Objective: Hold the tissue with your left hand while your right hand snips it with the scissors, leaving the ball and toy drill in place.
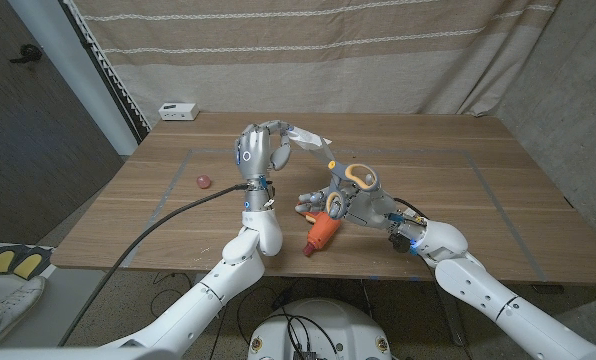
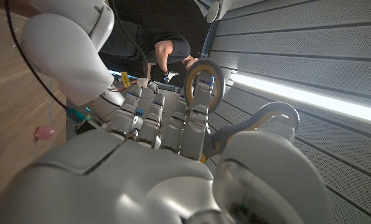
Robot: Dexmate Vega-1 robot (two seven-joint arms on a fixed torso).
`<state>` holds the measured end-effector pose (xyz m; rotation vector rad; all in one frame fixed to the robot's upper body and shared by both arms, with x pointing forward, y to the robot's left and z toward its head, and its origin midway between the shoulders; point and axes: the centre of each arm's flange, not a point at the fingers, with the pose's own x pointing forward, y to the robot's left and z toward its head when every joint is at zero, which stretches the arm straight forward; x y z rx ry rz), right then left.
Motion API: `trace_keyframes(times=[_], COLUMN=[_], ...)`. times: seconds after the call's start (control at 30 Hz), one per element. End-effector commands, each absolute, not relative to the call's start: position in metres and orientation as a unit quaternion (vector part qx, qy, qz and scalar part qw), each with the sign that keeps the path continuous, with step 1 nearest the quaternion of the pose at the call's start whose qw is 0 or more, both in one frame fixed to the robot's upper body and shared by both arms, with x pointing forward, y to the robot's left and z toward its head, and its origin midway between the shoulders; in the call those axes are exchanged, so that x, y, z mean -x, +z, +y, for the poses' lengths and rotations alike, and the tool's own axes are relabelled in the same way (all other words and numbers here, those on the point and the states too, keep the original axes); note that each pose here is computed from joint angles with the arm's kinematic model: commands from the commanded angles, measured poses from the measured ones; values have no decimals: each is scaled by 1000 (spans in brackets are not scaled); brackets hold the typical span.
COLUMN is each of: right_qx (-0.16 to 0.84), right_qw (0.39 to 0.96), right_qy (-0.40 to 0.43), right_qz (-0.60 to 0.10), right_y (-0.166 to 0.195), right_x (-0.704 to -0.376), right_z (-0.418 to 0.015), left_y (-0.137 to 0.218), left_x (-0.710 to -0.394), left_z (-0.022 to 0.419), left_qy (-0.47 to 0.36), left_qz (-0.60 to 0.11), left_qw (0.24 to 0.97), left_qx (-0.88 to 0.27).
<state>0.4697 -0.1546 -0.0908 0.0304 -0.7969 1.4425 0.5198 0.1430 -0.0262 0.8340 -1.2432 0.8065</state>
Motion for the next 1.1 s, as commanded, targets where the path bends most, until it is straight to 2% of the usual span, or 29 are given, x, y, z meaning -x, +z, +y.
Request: trace_keyframes(times=[0.03, 1.1], right_qx=[3, 3], right_qw=[693, 711], right_qy=[634, 622], right_qz=[-343, -328], right_y=[-90, -91], right_x=[-479, -496], right_z=[-153, -165], left_y=[-29, -33], left_x=[-520, -513], left_z=[141, 136], left_qy=[349, 344], left_qz=[-556, -568], left_qw=[653, 648], left_qx=[-377, -372])
